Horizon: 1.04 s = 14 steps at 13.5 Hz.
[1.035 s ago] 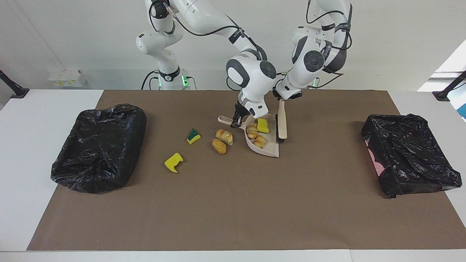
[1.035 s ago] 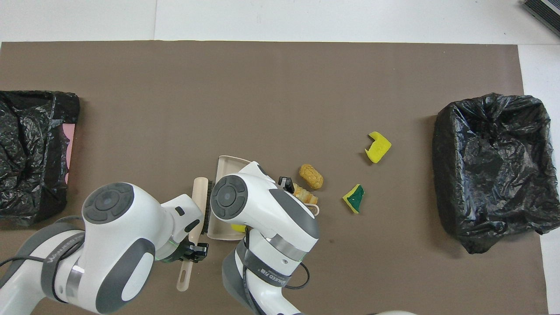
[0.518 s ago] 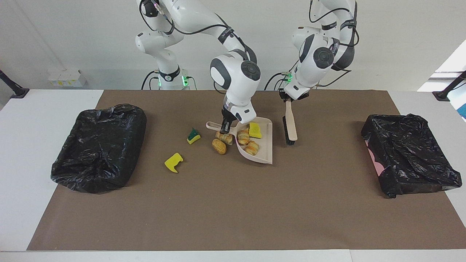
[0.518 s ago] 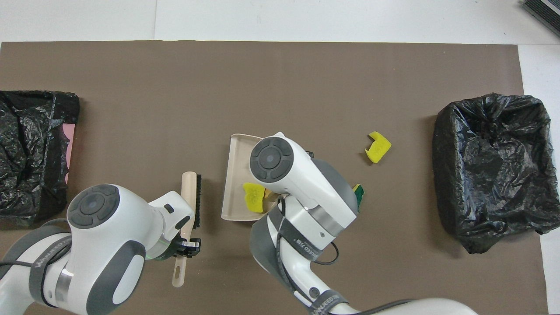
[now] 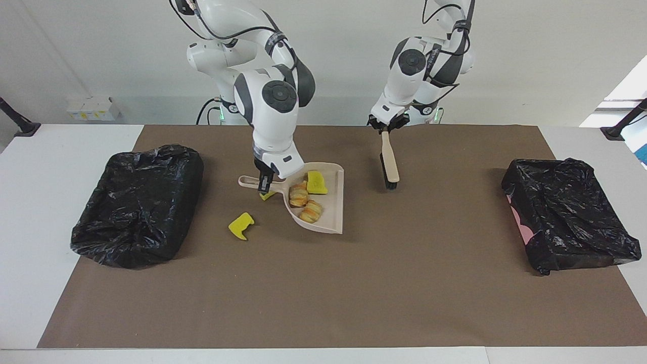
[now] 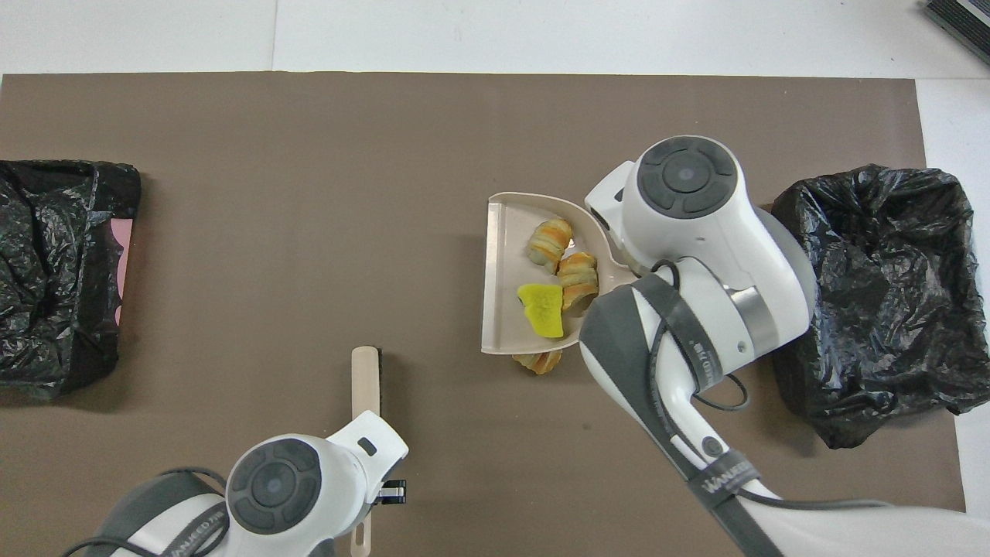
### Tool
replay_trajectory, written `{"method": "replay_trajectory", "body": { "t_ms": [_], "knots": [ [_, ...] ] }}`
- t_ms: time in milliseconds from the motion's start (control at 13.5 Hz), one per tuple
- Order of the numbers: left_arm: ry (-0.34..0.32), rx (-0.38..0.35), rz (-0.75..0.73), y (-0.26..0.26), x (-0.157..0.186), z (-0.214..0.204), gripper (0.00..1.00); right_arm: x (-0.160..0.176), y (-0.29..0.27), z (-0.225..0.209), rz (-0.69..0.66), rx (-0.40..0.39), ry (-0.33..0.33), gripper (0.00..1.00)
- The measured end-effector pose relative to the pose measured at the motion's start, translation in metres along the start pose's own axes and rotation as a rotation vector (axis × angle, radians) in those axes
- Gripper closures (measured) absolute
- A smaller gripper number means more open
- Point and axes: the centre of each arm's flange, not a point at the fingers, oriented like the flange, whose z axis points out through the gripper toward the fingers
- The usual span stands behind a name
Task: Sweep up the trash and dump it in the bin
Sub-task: 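Carry the loaded dustpan to the nearer black bag with the right gripper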
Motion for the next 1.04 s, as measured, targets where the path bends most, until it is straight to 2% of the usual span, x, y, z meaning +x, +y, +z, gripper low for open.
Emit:
{"method": "replay_trajectory", "body": {
  "t_ms": [222, 518, 740, 1035],
  "knots": [
    [0.004, 0.042, 0.012, 0.027, -0.040, 0.017, 0.74, -0.059, 0.022, 0.003, -0.015, 0.008, 0.009, 0.69],
    [0.038, 0.054, -0.008, 0.044, -0.070, 0.044, 0.74, -0.139, 0.043, 0.010, -0.022, 0.015, 0.019, 0.69],
    [0.046, 0.041, -0.010, 0.047, -0.076, 0.053, 0.74, -0.207, 0.051, 0.014, -0.035, 0.018, 0.006, 0.69],
    [0.066, 0.010, -0.017, 0.048, -0.073, 0.053, 0.74, -0.326, 0.042, 0.008, -0.025, 0.013, -0.049, 0.69]
  ]
}}
